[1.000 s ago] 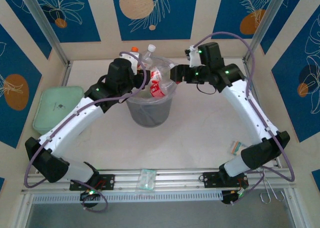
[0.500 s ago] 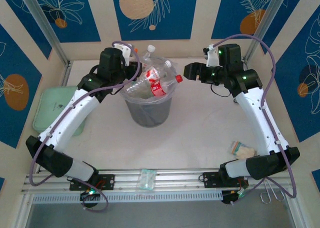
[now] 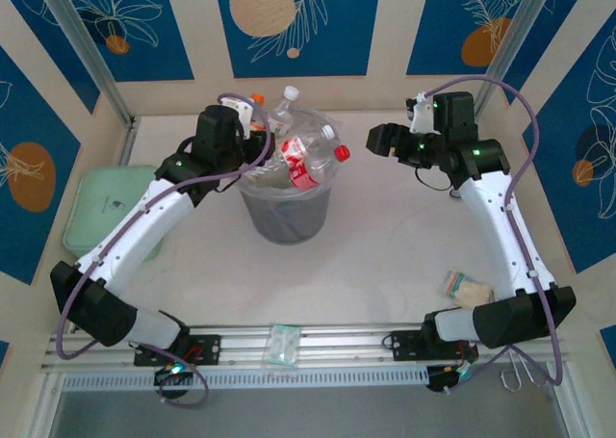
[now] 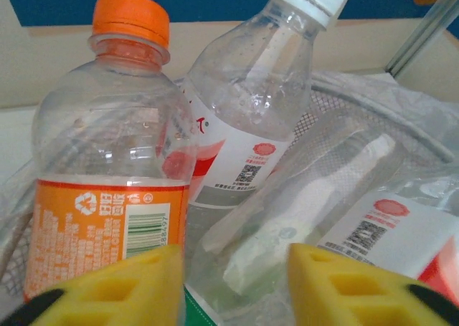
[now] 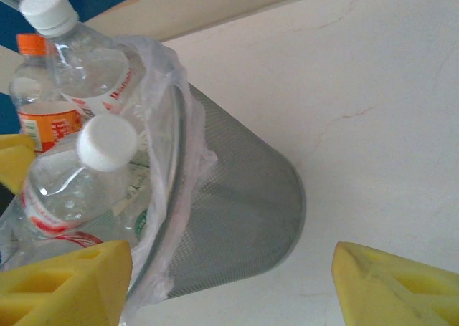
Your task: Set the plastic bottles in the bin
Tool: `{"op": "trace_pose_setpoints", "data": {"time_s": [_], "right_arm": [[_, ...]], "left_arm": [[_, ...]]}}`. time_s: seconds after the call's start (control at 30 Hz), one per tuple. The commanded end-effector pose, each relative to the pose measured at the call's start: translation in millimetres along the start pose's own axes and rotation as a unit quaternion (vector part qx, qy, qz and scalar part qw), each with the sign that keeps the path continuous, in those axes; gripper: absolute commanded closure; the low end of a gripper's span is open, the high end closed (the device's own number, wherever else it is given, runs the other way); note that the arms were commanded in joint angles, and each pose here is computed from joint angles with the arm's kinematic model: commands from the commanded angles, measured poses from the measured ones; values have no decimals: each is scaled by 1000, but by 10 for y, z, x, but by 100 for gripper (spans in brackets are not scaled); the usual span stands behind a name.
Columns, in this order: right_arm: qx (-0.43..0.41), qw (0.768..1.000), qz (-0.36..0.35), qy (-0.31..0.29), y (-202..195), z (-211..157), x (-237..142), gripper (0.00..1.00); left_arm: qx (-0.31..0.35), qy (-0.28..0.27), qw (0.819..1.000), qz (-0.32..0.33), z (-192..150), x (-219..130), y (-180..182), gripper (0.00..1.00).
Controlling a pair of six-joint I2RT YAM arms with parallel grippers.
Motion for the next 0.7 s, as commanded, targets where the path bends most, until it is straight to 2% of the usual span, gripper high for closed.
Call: {"op": "trace_pose_setpoints", "data": {"time_s": [0.0,0.13,0.23,0.3,0.33,0.47,0.57,0.67], "right_arm": [[-3,1000,18,-26,28,13,-129,25],[-9,999,-4,-40,-98,-35,-128,20],[-26,998,-42,-43,-214,-90,-88,2],[-29,996,-70,-43,-311,-122,-56,1],[-34,995,-83,-43,-366,-141,-31,1],[-33,986,-147,-75,-616,-271,116,1],[-43,977,-180,-109,-803,-423,220,1],[-48,966,-224,-119,-971,-552,281,1]], "left_arm": [[30,-24,999,-17,241,-197,-101,47],[61,-39,997,-10,408,-300,-129,33],[79,-47,996,17,471,-375,-44,18],[80,-54,994,54,478,-440,121,3],[74,-59,993,76,463,-484,238,0],[37,-78,982,165,260,-636,755,0],[-7,-67,973,221,-38,-678,1148,0],[-32,-62,961,266,-403,-635,1430,0]]}}
Point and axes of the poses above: each hand's point on the last joint's axis, 136 mm out from that joint toward the fingers, its own x axis out along the fingers, its own y axis along the line the jaws close on, z = x × y, the point moved 9 cm from there along -x, back along the fingers, and after that the axes turned 6 degrees about -x, right-handed, at the moved point
